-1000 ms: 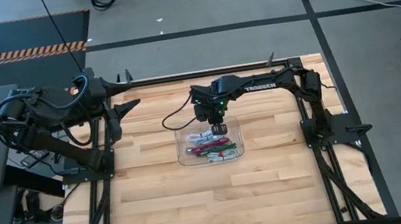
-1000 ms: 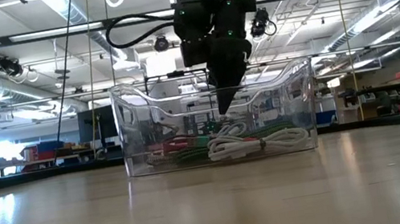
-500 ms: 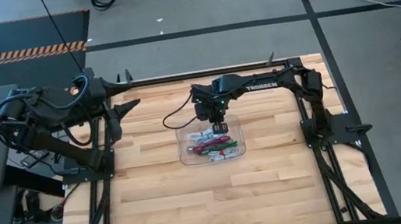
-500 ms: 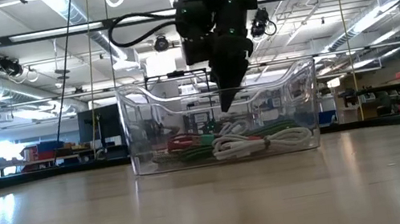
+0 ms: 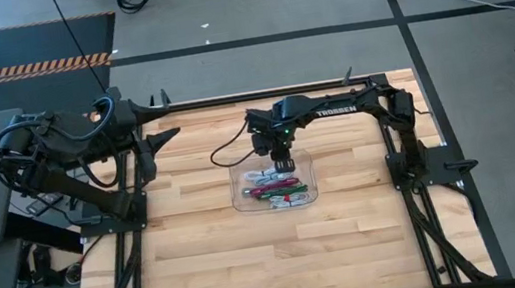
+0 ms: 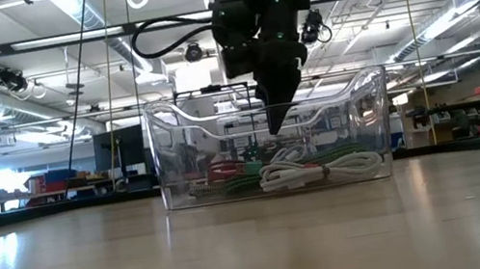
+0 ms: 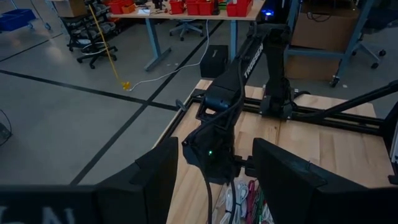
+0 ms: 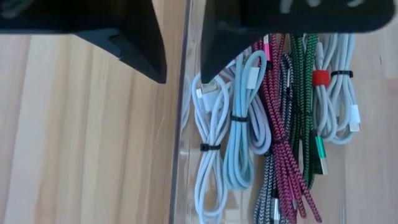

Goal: Pick and place USB-C Cables
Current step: Return to home position

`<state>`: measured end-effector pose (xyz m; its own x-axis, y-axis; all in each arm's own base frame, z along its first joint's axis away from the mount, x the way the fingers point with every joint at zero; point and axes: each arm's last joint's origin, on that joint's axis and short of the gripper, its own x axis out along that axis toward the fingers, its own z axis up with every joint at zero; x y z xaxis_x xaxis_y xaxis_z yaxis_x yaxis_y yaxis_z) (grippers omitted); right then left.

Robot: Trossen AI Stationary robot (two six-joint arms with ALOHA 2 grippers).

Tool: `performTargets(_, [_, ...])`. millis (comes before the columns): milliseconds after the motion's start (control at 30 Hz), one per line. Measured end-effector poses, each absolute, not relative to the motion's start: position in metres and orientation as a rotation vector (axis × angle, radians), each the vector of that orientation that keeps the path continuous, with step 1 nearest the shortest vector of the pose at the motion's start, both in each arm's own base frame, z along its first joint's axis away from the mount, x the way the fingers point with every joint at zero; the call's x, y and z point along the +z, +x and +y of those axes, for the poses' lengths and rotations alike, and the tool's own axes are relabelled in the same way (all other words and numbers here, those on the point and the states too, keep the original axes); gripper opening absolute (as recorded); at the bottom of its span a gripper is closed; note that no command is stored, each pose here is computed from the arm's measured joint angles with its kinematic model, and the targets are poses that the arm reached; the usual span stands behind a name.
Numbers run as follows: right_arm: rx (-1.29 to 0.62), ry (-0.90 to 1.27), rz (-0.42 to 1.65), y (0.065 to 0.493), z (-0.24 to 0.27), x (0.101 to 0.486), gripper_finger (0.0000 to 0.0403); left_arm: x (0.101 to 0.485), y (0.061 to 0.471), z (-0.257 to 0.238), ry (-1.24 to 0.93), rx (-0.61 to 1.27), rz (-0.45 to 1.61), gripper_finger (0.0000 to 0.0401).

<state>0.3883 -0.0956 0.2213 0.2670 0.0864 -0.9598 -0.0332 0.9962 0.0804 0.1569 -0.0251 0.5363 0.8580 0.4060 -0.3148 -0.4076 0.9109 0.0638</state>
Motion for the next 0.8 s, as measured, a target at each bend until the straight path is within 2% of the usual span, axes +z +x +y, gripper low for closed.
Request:
performTargets(200, [0.077, 0.043, 1.277, 0.391, -0.096, 0.229, 0.0132, 0.536, 0.157, -0.025, -0.01, 0.428, 0.328, 0.0213])
performTargets(467, [0.063, -0.02, 1.173, 0.401, -0.101, 0.261, 0.0132, 0.536, 0.157, -0.025, -0.012, 0.428, 0.328, 0.0213])
performTargets(567, [0.028, -0.05, 1.14, 0.404, -0.104, 0.272, 0.0113, 0.536, 0.157, -0.025, -0.012, 0.428, 0.328, 0.0213])
performTargets(733, [0.009, -0.032, 1.162, 0.401, -0.111, 0.271, 0.0017, 0.536, 0.157, -0.025, -0.012, 0.429, 0.328, 0.0213])
performTargets(800, [0.004, -0.027, 1.166, 0.401, -0.113, 0.269, 0.001, 0.536, 0.157, -0.025, -0.012, 0.428, 0.328, 0.0213])
